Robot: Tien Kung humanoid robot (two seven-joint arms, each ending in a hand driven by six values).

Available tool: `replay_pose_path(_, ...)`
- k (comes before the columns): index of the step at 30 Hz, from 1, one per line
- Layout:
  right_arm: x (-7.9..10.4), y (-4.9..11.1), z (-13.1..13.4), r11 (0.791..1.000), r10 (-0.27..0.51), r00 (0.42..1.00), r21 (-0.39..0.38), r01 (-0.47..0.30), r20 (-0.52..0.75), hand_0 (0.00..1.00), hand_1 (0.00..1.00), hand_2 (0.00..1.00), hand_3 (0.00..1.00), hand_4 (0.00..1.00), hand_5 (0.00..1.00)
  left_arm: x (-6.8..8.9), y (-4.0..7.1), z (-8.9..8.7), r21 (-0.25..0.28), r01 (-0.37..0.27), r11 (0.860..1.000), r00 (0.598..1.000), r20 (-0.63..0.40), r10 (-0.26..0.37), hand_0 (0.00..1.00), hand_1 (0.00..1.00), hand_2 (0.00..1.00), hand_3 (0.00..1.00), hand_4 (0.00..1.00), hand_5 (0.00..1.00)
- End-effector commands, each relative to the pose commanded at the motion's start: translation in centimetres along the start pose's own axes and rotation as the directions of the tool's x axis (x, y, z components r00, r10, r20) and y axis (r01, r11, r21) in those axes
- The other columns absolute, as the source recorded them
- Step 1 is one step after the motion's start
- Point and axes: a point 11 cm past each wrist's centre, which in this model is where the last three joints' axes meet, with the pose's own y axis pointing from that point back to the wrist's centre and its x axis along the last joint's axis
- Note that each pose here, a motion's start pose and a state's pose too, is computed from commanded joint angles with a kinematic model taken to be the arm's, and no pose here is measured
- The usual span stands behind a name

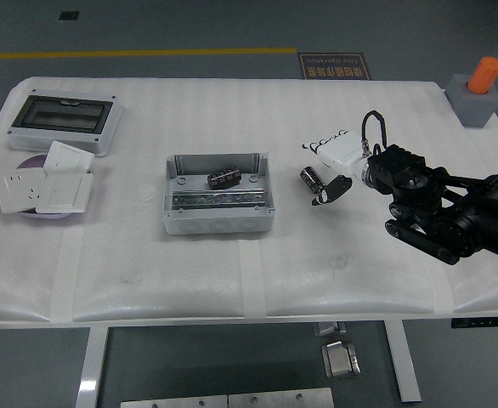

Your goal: Pick up the battery,place it into the box

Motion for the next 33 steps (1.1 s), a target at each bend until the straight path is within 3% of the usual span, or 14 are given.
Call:
replay_pose_path(8,1.0,-0.4,-0.6,1.000,0.005,0.999,0.029,-0.004,-0.044,0.919,0.790,0.885,0.998,0.998,0.563,0.1,0.1,0.2,-0.006,-0.002,1.000,1.000,0.002,0.002,0.506,0.594,0.420,0.521,0.537,0.204)
replay_pose_path(9,1.1,-0.4,-0.7,0.999,0.002,0.999,0.033,0.000,-0.053,0.882,0.760,0.855,0.998,0.885,0.493,0.1,0.1,0.2,-0.006,-0.002,1.000,1.000,0.001,0.002,0.505,0.593,0.420,0.522,0.535,0.203)
replay_pose_path(14,1.2,-0.6,-0.8,0.999,-0.009,0.996,0.048,0.014,-0.094,0.882,0.760,0.855,0.998,0.885,0.493,0.2,0.1,0.2,-0.005,-0.003,1.000,1.000,0.000,0.003,0.505,0.593,0.420,0.522,0.535,0.203)
replay_pose_path(15,1.2,-0.6,-0.8,0.999,-0.012,0.995,0.051,0.018,-0.101,0.846,0.732,0.817,0.911,0.763,0.429,0.2,0.1,0.2,-0.004,-0.003,1.000,1.000,0.000,0.003,0.505,0.594,0.421,0.524,0.532,0.204)
replay_pose_path(20,1.1,-0.7,-0.7,0.998,-0.031,0.992,0.058,0.038,-0.126,0.846,0.732,0.817,0.911,0.763,0.429,0.2,0.1,0.2,-0.006,-0.004,1.000,1.000,-0.001,0.004,0.505,0.595,0.421,0.523,0.532,0.207)
replay_pose_path(21,1.0,-0.7,-0.8,0.997,-0.034,0.991,0.059,0.042,-0.129,0.838,0.725,0.807,0.868,0.677,0.387,0.2,0.1,0.2,-0.006,-0.004,1.000,1.000,-0.001,0.004,0.505,0.595,0.421,0.523,0.532,0.207)
replay_pose_path(33,0.3,-0.8,-1.1,0.994,-0.062,0.989,0.078,0.073,-0.134,0.833,0.714,0.799,0.810,0.618,0.357,0.0,0.0,0.2,-0.014,0.001,1.000,1.000,0.000,-0.001,0.505,0.595,0.421,0.523,0.531,0.213)
